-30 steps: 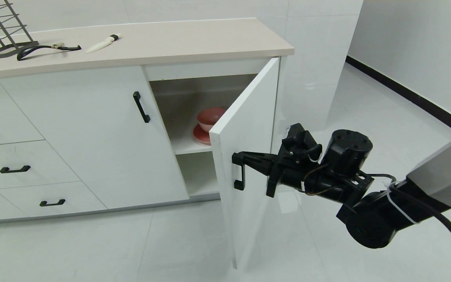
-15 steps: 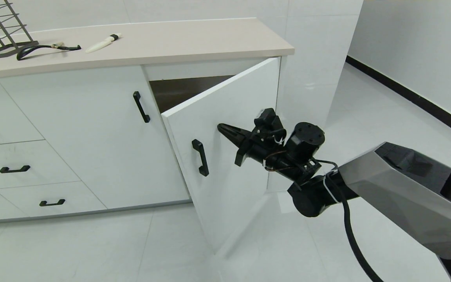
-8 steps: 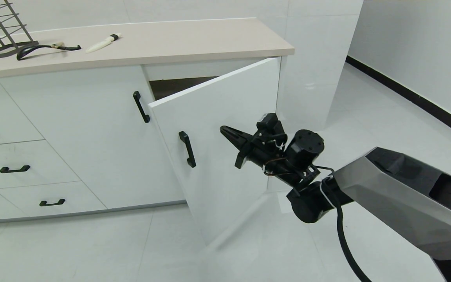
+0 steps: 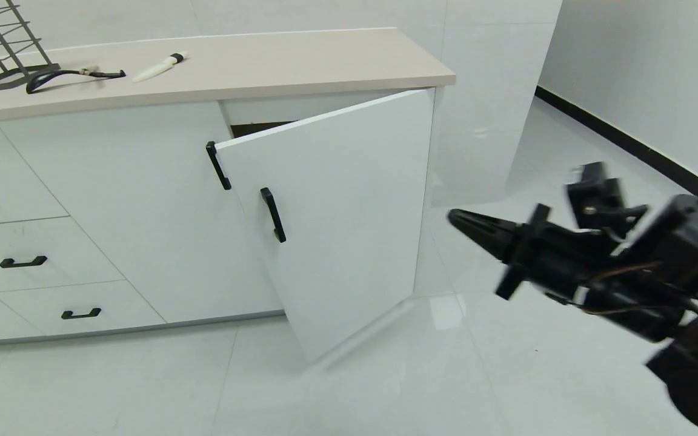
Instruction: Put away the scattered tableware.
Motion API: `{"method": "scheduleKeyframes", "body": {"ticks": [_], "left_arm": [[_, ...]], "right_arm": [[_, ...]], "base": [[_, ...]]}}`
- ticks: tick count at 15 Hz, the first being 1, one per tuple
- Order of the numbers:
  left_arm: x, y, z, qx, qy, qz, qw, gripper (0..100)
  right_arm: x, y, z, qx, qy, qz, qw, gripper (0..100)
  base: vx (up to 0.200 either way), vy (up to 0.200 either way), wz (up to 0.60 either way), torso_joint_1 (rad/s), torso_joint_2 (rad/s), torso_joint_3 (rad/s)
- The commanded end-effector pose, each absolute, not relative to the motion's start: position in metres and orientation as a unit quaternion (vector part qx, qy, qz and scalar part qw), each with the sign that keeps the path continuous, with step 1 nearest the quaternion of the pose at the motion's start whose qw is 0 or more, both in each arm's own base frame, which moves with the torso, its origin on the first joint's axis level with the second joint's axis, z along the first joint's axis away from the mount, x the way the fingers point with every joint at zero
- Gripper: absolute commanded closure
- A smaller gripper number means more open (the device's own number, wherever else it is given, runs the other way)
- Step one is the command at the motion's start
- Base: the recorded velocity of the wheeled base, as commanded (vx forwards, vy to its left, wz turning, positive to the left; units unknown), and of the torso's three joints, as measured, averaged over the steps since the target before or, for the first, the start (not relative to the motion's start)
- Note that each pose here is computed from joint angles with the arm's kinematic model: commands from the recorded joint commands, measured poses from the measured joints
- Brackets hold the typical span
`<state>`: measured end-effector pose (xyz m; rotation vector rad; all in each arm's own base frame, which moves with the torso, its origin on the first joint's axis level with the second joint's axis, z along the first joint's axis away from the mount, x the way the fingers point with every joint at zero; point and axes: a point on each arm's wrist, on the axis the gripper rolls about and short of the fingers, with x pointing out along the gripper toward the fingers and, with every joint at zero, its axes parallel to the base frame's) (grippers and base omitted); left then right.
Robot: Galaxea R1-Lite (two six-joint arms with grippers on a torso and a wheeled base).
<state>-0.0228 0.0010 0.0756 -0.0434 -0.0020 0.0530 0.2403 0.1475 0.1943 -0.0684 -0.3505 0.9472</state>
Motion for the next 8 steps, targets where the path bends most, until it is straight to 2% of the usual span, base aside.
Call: {"method": "scheduleKeyframes", "body": {"ticks": [1,3,5,6,8], "left_arm": [[-0.023,0.001,0.076,-0.022,-0.001,0.027,0.999,0],[-0.023,0.001,0.076,-0.019,-0.001,0.027,0.999,0],[-0.023,0.001,0.075,-0.012,0.0,0.025,1.0,0],[-0.023,0.001,0.075,-0.015,0.0,0.025,1.0,0],[-0.023,0.001,0.075,-0.015,0.0,0.025,1.0,0]], "right_arm": [[0.085,0.029,0.192,-0.079,-0.242,0.325,0.911,100],[0.028,0.016,0.204,-0.103,-0.352,0.287,0.885,100],[-0.001,0.011,0.191,-0.123,-0.358,0.243,0.893,100],[-0.024,0.009,0.164,-0.118,-0.322,0.242,0.908,100],[-0.029,0.011,0.12,-0.099,-0.198,0.269,0.937,100]], "base": [[0.0,0.0,0.0,0.0,0.0,0.0],[0.0,0.0,0.0,0.0,0.0,0.0],[0.0,0.0,0.0,0.0,0.0,0.0],[0.0,0.0,0.0,0.0,0.0,0.0],[0.0,0.0,0.0,0.0,0.0,0.0]]}}
